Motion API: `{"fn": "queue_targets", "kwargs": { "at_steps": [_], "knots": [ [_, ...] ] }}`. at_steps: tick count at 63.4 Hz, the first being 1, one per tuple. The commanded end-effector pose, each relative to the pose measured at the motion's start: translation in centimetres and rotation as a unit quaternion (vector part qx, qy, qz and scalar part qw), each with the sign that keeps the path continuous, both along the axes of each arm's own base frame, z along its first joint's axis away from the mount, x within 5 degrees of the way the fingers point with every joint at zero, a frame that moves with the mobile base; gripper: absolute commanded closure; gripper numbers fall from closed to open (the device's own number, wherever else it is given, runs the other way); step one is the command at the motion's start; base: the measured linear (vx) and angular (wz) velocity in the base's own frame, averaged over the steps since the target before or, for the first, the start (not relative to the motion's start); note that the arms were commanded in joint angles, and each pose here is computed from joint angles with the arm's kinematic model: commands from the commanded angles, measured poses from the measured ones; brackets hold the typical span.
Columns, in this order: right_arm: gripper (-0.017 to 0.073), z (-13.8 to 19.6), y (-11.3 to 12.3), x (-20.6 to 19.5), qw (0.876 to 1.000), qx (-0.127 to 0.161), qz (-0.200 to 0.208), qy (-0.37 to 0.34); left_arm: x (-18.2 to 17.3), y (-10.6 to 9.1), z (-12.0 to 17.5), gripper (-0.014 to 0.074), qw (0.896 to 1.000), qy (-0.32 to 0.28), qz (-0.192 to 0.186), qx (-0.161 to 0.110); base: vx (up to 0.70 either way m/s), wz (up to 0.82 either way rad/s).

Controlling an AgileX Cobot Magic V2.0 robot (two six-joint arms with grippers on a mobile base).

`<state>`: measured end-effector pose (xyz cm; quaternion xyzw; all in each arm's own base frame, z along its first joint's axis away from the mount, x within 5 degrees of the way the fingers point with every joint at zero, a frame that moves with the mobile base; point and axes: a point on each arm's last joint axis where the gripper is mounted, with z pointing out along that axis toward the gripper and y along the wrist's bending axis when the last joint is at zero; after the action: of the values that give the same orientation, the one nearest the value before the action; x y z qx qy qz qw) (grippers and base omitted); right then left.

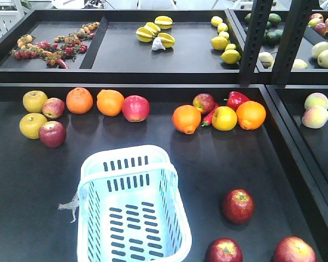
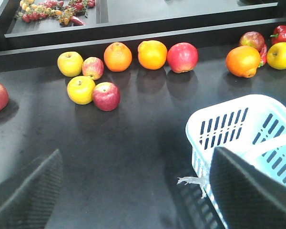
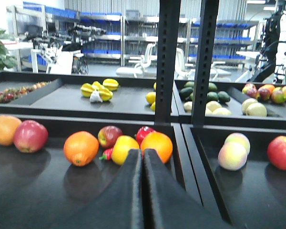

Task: Pick three apples into basket with both arms
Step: 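Reach the right gripper down toward the red apples nearest the robot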

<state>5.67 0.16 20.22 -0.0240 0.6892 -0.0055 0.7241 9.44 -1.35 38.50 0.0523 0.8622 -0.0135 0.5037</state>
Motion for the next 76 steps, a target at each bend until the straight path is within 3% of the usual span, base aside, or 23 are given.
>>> {"fn": "queue_targets", "kwargs": {
  "at_steps": [1, 6, 12, 17, 23, 37, 44, 56, 62, 71, 76],
  "knots": [
    [0.0568, 0.7, 0.0, 0.0, 0.998, -0.001, -0.004, -0.056, 0.2, -0.1, 1.1, 0.0004, 0.999, -0.036, -0.004, -0.006, 0.00, 0.00],
    [0.0568, 1.1, -0.1, -0.1, 0.997, 0.002, -0.004, -0.080, 0.2, -0.1, 1.1, 0.0004, 0.999, -0.036, -0.004, -0.006, 0.00, 0.00],
    [0.0568, 1.7, -0.1, -0.3, 0.994, 0.029, -0.002, -0.103, 0.2, -0.1, 1.1, 0.0004, 0.999, -0.036, -0.004, -0.006, 0.00, 0.00],
    [0.0568, 2.6, -0.1, -0.4, 0.993, 0.051, 0.001, -0.106, 0.2, -0.1, 1.1, 0.0004, 0.999, -0.036, -0.004, -0.006, 0.00, 0.00],
    [0.0568, 4.2, -0.1, -0.6, 0.995, 0.052, 0.002, -0.085, 0.2, -0.1, 1.1, 0.0004, 0.999, -0.036, -0.004, -0.006, 0.00, 0.00],
    [0.0568, 9.0, 0.0, 0.3, 0.995, 0.030, 0.000, 0.091, 0.2, -0.1, 1.1, 0.0004, 0.999, -0.036, -0.004, -0.006, 0.00, 0.00],
    [0.0568, 11.4, 0.0, 1.5, 0.981, 0.016, -0.007, 0.194, 0.2, -0.1, 1.1, 0.0004, 0.999, -0.036, -0.004, -0.006, 0.00, 0.00],
    [0.0568, 13.4, 0.0, 4.4, 0.943, 0.012, -0.009, 0.333, 0.2, -0.1, 1.1, 0.0004, 0.999, -0.036, -0.004, -0.006, 0.00, 0.00],
    [0.0567, 13.3, 0.1, 5.1, 0.930, 0.011, -0.010, 0.366, 0.2, -0.1, 1.1, 0.0004, 0.999, -0.036, -0.004, -0.006, 0.00, 0.00],
    [0.0549, 12.4, 0.1, 5.7, 0.913, -0.024, 0.002, 0.407, 0.2, -0.1, 1.1, 0.0004, 0.999, -0.036, -0.004, -0.006, 0.00, 0.00],
    [0.0508, 12.2, 0.1, 5.7, 0.907, -0.028, 0.004, 0.420, 0.2, -0.1, 1.1, 0.0004, 0.999, -0.036, -0.004, -0.006, 0.00, 0.00]
  ]
}}
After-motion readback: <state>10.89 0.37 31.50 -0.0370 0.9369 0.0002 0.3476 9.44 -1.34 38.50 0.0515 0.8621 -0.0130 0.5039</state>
